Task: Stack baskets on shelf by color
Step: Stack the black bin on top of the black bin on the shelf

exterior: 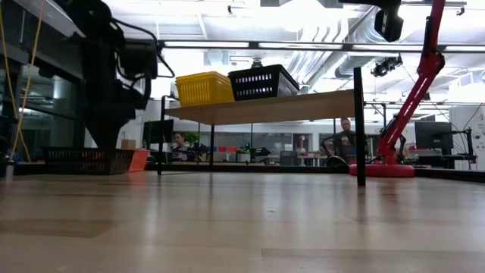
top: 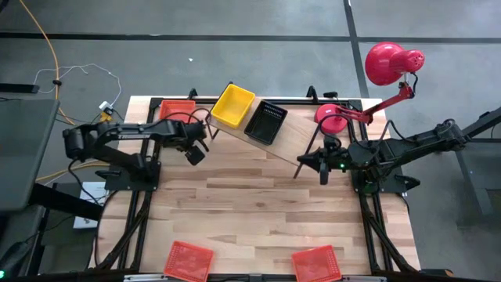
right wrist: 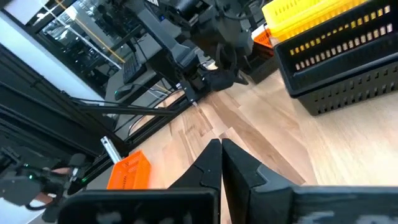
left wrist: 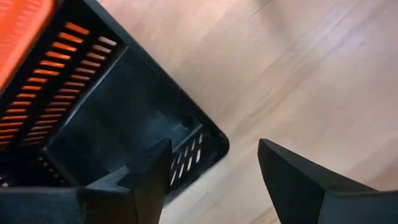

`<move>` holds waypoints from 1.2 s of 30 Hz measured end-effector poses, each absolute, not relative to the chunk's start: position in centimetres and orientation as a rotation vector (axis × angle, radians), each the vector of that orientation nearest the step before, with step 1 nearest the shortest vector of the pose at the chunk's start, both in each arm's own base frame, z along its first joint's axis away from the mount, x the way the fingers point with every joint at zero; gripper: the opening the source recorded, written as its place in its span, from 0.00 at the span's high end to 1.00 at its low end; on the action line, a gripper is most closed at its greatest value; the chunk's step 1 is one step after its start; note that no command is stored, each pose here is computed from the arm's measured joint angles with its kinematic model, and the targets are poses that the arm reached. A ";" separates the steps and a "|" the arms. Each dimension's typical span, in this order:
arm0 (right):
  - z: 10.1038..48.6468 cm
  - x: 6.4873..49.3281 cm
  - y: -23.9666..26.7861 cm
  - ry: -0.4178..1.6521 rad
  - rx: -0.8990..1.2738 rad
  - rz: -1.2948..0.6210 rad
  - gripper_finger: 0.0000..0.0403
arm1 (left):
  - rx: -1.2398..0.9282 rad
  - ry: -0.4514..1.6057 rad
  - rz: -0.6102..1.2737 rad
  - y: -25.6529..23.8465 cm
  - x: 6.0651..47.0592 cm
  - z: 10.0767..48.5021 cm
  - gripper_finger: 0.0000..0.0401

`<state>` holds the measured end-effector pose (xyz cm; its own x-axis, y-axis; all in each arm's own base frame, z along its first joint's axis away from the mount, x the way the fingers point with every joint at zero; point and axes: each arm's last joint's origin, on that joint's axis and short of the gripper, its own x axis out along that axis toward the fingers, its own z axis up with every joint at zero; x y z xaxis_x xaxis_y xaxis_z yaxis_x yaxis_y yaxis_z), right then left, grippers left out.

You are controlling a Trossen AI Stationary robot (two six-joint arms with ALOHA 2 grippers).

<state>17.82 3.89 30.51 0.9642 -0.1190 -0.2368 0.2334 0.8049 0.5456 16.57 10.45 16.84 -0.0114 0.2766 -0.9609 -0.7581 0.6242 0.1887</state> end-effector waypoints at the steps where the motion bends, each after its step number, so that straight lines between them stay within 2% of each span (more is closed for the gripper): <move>1: 30.5 17.8 3.9 0.195 0.607 -0.192 1.00 | -0.453 1.355 0.868 10.6 16.7 16.6 0.44; 4: 30.5 17.8 3.9 0.194 0.606 -0.197 1.00 | -0.433 1.386 0.891 10.8 16.8 16.1 0.46; 7: 30.5 17.8 3.9 0.195 0.606 -0.197 1.00 | -0.417 1.405 0.905 10.9 16.9 15.8 0.55; 9: 30.5 17.8 3.9 0.195 0.602 -0.197 1.00 | -0.418 1.409 0.906 10.9 16.9 15.7 0.65; 12: 30.5 17.8 3.9 0.196 0.598 -0.196 1.00 | -0.441 1.401 0.881 10.8 16.9 15.8 0.88; 14: 30.5 17.8 3.9 0.199 0.597 -0.198 1.00 | -0.461 1.386 0.867 10.6 16.8 16.1 0.96; 21: 30.2 17.7 3.8 0.226 0.586 -0.207 1.00 | -0.481 1.395 0.794 9.0 16.3 19.1 0.99; 26: 30.2 17.7 3.8 0.228 0.586 -0.206 1.00 | -0.550 1.344 0.624 6.9 16.4 22.6 1.00; 32: 30.2 17.7 3.9 0.230 0.584 -0.202 1.00 | -0.579 1.253 0.250 2.9 17.0 27.3 1.00; 36: 30.2 17.7 3.9 0.231 0.573 -0.200 1.00 | -0.463 1.159 -0.007 -0.8 17.7 31.1 1.00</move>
<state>17.74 3.86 30.18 0.9550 -0.1224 -0.2701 0.2500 0.8223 0.5112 17.72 -0.78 31.09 0.4111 -0.2411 -0.8791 -0.2297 0.9059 -0.3559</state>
